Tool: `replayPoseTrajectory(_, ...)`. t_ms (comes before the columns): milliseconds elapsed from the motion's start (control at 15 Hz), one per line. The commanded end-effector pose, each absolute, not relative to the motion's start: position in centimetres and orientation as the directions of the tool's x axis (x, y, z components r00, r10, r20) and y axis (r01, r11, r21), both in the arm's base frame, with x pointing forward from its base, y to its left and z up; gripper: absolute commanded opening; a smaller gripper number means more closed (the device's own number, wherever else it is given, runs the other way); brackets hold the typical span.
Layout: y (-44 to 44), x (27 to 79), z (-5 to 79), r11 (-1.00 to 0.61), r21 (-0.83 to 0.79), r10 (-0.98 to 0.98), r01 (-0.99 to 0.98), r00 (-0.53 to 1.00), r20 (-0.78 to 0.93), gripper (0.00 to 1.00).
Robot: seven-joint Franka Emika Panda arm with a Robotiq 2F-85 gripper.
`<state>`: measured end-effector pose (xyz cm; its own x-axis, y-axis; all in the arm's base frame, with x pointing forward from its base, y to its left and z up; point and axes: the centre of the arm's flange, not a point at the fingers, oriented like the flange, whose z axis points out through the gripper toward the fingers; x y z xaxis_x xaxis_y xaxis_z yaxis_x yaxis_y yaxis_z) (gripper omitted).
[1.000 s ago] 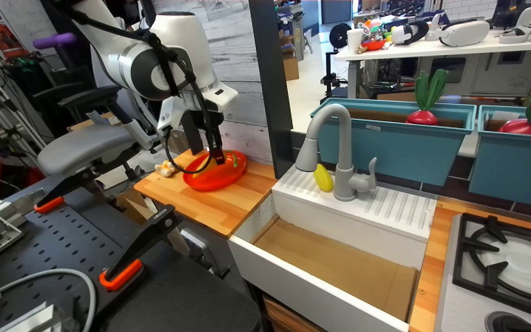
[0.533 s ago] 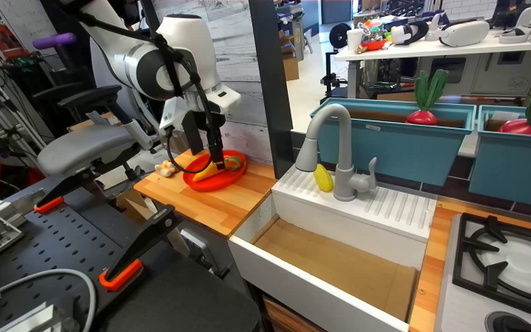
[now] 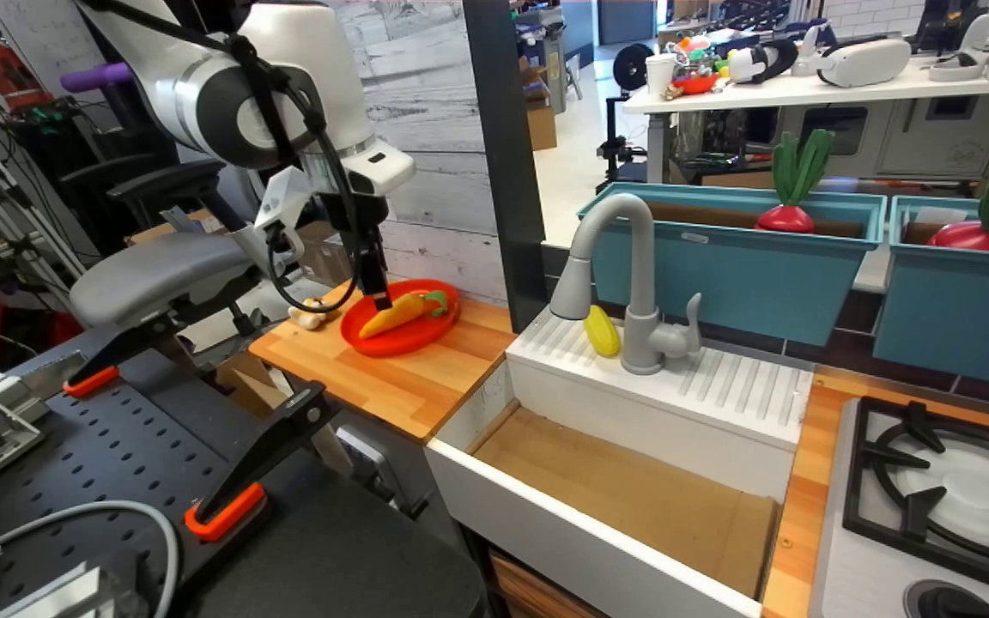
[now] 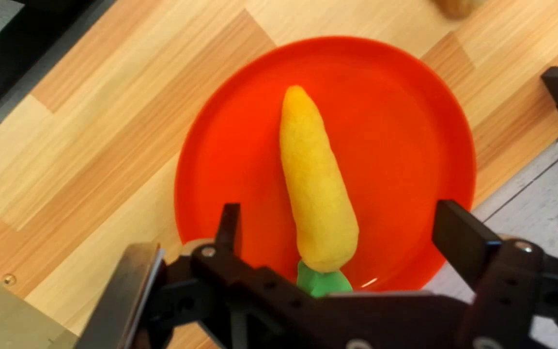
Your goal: Put the toy carrot on the red plate
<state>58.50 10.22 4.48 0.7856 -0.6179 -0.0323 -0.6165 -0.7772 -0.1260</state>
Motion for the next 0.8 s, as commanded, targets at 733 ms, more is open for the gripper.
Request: replayPoseTrajectory(733, 10.1, 56.7, 5.4, -0.786, -0.116, -0.61, -0.608, 0.792, -0.021, 1.0)
